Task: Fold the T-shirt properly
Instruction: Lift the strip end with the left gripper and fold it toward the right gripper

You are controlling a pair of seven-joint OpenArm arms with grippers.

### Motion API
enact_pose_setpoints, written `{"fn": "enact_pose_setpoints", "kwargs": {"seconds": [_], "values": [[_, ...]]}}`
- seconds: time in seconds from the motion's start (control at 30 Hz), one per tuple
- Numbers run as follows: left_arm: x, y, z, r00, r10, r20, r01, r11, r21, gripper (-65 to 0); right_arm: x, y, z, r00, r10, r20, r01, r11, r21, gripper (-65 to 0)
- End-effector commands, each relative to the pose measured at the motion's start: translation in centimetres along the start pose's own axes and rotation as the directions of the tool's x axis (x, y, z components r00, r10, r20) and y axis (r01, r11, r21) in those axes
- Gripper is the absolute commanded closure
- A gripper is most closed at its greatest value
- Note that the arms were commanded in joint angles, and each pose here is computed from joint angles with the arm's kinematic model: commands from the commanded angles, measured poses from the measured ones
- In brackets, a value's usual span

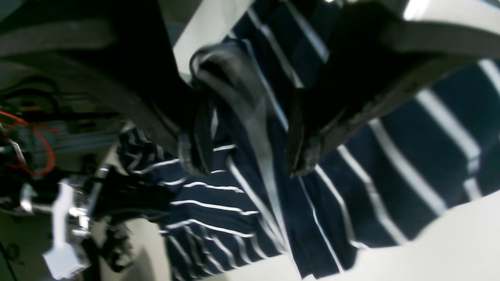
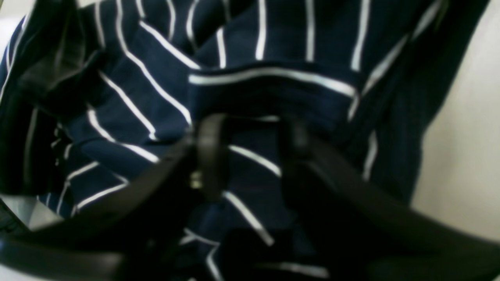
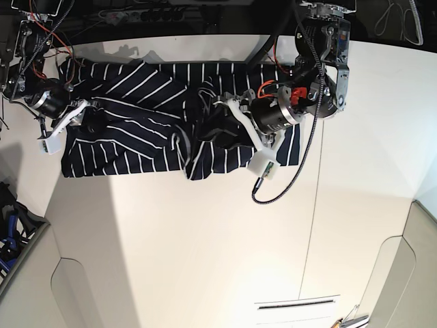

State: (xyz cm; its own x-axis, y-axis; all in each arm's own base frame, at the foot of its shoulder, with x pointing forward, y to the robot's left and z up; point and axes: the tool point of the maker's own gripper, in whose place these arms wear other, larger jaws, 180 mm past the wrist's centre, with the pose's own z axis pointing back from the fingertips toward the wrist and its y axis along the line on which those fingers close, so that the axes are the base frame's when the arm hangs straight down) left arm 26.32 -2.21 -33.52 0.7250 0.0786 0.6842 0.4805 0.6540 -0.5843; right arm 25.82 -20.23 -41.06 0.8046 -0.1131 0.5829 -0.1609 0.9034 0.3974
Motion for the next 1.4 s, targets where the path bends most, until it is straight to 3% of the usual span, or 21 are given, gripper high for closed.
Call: {"fn": "enact_pose_setpoints", "kwargs": {"seconds": [0.0,0.2,0.3,0.57,0.73,1.1,1.37], "values": [[1.2,-1.2,-0.1,0.999,-0.02,0.04,0.021,0.999,-0.043,-33.1,1.3,-0.1,0.5,0.999,0.019,0.036,-0.019,1.0,-0.001,-27.5],[-0.5,-3.3,-1.3,0.998,-0.056,-0.021,0.054,0.994,-0.094,-33.1,1.1,0.4,1.0,1.0,-0.02,-0.005,0.02,0.999,0.036,-28.5],[-1.3,-3.4,-1.4,0.997,-0.069,-0.047,0.065,0.994,-0.087,-33.1,2.6,0.2,2.3,0.997,-0.048,0.058,0.045,0.998,0.054,-28.5],[-2.1,-2.5,-1.3,0.992,-0.101,-0.079,0.097,0.994,-0.043,-33.1,4.8,-3.3,6.3,0.98,-0.076,0.182,0.087,0.995,-0.05,-29.2],[-2.3,-1.9,-1.3,0.988,-0.12,-0.093,0.119,0.993,-0.018,-33.1,4.2,-4.9,7.0,0.979,-0.084,0.184,0.105,0.989,-0.108,-43.6],[-1.9,-2.0,-1.3,0.99,-0.12,-0.073,0.119,0.993,-0.018,-33.1,0.1,-4.4,2.9,0.978,-0.192,0.079,0.194,0.981,-0.02,-43.5],[-1.8,-1.9,-1.3,0.99,-0.126,-0.066,0.126,0.992,-0.01,-33.1,-1.9,-0.6,-0.1,0.99,-0.133,-0.045,0.136,0.988,0.067,-43.4]]}}
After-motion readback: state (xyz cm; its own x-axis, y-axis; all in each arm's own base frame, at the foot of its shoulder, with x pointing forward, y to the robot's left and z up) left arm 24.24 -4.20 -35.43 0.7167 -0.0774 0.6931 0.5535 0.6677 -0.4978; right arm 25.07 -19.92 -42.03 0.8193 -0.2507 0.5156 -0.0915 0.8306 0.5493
